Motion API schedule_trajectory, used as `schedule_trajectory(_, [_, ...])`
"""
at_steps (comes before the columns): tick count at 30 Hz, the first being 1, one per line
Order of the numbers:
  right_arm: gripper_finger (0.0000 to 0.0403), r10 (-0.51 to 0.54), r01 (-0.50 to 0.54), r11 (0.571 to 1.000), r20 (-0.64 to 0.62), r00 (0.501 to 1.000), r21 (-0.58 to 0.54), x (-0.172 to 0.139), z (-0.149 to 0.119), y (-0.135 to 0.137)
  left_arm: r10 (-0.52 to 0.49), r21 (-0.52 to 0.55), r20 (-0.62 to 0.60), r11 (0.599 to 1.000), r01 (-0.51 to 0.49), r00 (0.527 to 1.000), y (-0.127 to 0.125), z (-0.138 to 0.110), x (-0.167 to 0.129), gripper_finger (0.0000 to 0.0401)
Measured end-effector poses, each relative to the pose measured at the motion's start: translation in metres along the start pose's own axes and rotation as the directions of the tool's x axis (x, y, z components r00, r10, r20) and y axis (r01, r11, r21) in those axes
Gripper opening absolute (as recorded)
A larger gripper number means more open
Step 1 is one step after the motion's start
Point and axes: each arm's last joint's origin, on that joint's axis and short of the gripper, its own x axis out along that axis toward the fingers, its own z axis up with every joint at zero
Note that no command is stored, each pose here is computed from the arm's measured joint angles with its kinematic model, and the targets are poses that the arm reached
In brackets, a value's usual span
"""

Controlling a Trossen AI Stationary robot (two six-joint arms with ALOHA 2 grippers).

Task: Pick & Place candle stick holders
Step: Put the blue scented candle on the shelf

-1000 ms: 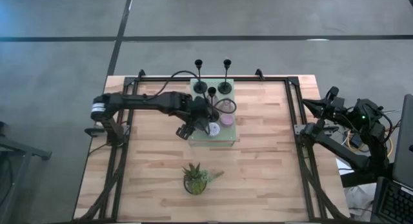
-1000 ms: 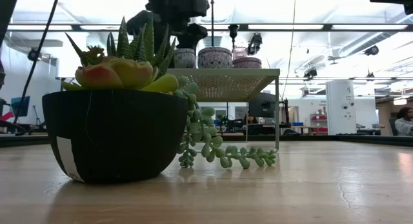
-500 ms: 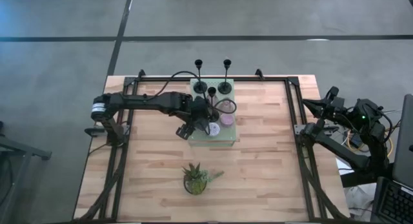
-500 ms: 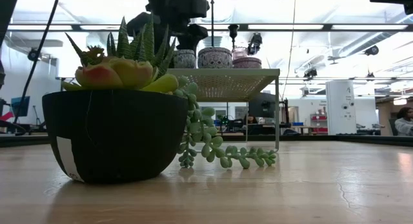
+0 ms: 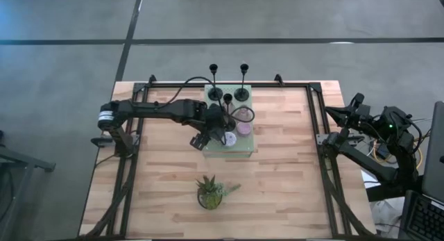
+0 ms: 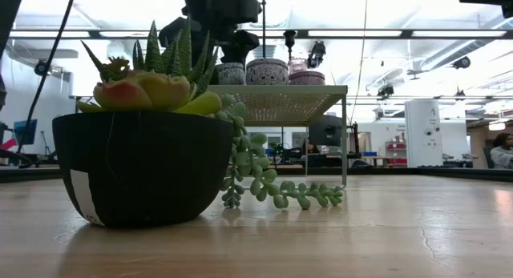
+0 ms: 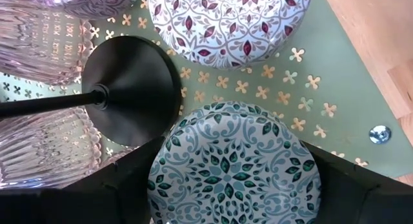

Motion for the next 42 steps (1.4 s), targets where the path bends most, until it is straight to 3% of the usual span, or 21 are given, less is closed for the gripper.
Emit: schedule_trajectory(42, [0.0008,0.0,0.0,1.0,0.0,1.0,0.0,0.0,0.0,0.0,-0.006,0.002,0.004,1.0,0.006,1.0,-0.0038,-0.0025,0.0097,0.032])
